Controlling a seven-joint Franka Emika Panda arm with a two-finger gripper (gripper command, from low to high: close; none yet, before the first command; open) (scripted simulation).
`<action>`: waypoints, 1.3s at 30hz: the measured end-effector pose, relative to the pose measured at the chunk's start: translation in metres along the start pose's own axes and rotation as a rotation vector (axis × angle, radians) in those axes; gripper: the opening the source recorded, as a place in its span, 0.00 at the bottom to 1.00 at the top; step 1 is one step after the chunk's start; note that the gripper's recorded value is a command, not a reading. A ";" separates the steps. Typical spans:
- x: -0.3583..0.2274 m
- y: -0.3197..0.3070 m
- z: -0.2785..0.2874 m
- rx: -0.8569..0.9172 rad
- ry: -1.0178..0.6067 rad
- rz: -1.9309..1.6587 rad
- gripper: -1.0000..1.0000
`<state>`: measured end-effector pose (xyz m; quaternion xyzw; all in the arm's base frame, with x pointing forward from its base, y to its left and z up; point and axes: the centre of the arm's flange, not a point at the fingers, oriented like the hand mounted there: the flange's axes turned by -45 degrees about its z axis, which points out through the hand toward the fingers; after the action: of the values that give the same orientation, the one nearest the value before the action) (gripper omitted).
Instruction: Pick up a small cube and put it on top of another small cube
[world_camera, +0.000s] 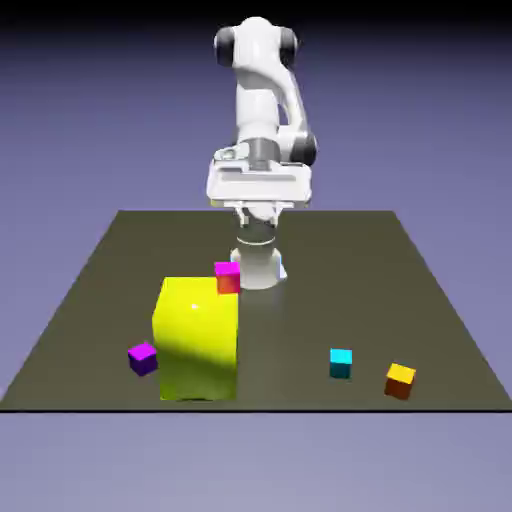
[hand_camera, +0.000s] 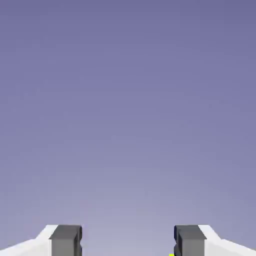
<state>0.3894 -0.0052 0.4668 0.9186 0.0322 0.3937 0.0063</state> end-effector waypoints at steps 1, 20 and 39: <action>0.004 0.009 -0.005 0.004 0.010 -0.009 0.50; 0.010 0.194 -0.058 0.132 0.178 -0.154 0.50; -0.124 0.342 0.031 0.349 0.306 -0.259 0.50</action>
<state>0.3453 -0.3537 0.3681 0.8239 0.2176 0.5123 -0.1066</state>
